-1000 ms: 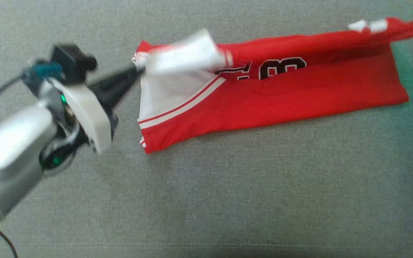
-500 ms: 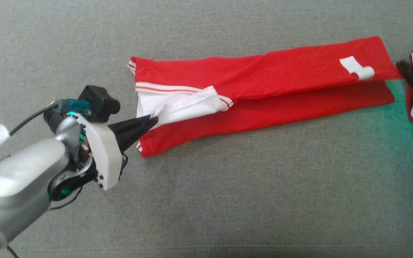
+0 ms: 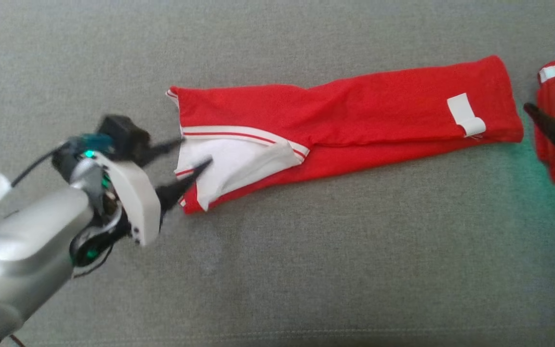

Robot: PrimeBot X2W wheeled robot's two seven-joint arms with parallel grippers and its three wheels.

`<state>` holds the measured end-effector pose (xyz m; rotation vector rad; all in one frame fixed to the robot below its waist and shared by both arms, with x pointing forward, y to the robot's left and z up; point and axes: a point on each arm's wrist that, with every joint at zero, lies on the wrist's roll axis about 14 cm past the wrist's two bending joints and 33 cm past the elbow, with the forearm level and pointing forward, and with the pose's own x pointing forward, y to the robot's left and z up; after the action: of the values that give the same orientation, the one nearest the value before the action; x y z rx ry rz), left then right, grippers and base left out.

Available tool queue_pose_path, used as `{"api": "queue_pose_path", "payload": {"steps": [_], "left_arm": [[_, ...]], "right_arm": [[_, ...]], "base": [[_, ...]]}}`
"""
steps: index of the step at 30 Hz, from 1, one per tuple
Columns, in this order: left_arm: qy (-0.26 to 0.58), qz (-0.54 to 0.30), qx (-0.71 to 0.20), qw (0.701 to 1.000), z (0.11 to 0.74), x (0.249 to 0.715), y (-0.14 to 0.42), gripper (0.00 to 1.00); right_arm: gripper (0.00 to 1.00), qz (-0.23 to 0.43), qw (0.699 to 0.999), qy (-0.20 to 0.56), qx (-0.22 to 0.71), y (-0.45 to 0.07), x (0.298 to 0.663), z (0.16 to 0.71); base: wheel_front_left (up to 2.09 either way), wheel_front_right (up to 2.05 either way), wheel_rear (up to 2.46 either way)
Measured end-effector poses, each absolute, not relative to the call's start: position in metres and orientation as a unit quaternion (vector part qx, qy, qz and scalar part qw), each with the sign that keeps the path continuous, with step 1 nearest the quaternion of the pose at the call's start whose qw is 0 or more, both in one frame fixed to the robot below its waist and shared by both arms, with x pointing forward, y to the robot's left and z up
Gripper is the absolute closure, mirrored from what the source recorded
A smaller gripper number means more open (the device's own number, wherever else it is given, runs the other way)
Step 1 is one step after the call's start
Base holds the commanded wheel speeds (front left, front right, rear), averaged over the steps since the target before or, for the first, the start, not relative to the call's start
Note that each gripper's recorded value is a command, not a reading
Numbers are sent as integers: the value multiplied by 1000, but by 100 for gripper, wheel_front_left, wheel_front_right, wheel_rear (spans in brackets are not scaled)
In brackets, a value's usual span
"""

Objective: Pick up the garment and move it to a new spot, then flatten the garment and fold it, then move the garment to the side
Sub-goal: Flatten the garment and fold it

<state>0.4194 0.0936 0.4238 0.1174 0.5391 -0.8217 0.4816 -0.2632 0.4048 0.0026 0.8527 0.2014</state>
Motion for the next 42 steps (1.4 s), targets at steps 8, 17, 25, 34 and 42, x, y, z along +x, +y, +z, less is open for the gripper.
{"api": "queue_pose_path", "payload": {"steps": [8, 17, 25, 34, 42], "left_arm": [[83, -244, -34, 966, 507, 482, 117, 0], [-74, -124, -134, 980, 585, 481, 139, 0], [-92, -85, -142, 982, 560, 439, 143, 0], [-63, -74, -147, 984, 526, 419, 141, 0], [-46, -76, -140, 986, 510, 428, 141, 0]], "right_arm": [[0, 68, 964, 245, 77, -263, 511, 471], [0, 85, 985, 48, 141, -231, 508, 531], [0, 90, 981, -26, 168, -201, 488, 547], [0, 76, 984, 16, 159, -175, 454, 492], [0, 42, 988, 38, 147, -191, 470, 471]], "base": [[0, 0, 0], [0, 0, 0], [0, 0, 0], [0, 0, 0], [0, 0, 0]]}}
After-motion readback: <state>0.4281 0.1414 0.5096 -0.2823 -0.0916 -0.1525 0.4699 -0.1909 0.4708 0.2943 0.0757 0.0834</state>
